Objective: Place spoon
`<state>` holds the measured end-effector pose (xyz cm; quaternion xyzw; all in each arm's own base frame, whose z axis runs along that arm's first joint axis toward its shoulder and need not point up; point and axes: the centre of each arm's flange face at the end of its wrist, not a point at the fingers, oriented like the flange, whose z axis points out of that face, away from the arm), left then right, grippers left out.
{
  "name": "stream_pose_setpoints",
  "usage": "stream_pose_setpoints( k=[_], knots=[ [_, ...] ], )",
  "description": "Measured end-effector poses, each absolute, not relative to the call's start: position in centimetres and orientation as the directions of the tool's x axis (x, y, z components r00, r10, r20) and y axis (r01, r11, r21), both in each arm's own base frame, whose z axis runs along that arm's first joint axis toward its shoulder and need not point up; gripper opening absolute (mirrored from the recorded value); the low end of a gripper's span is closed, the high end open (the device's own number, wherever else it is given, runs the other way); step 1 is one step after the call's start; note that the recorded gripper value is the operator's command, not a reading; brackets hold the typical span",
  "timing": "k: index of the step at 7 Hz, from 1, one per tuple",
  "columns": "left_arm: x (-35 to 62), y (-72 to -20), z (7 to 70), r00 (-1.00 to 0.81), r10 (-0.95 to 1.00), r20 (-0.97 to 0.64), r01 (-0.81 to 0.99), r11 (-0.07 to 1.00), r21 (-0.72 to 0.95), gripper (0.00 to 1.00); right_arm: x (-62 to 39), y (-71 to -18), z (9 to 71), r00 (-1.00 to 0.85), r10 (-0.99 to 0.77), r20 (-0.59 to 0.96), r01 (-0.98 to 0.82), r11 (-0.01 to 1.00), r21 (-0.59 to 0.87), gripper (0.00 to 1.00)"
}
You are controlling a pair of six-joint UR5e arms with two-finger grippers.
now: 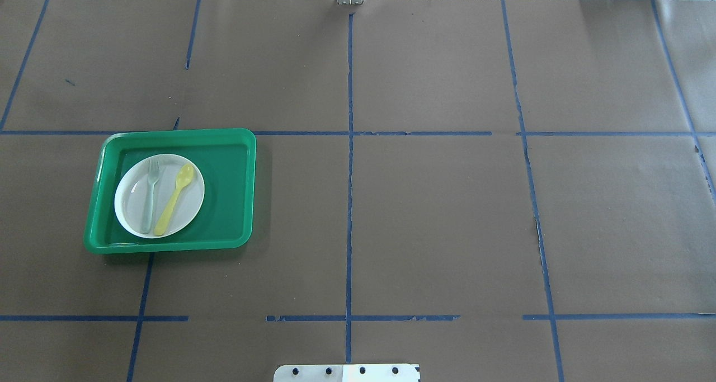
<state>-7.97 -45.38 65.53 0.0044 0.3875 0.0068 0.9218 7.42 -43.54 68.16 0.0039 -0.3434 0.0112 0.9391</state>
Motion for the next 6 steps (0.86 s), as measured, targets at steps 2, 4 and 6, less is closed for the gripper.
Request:
stream_pose_setpoints(
  k=[2, 4, 6],
  knots=[
    [-7.9, -46.0, 64.7, 0.699, 0.03, -0.715, -0.009, 0.999, 0.033, 1.0, 7.4, -43.5, 68.2, 0.764, 0.018, 0.645, -0.024, 1.0, 0.0, 1.0],
    [-7.8, -48.3, 62.1, 0.703, 0.075, -0.707, -0.011, 0.995, 0.094, 1.0, 7.4, -43.5, 68.2, 0.764, 0.018, 0.645, -0.023, 1.0, 0.0, 1.0],
    [-3.1, -50.8, 56.4, 0.708, 0.118, -0.697, -0.025, 0.989, 0.142, 1.0, 7.4, -43.5, 68.2, 0.764, 0.018, 0.645, -0.024, 1.0, 0.0, 1.0]
  ],
)
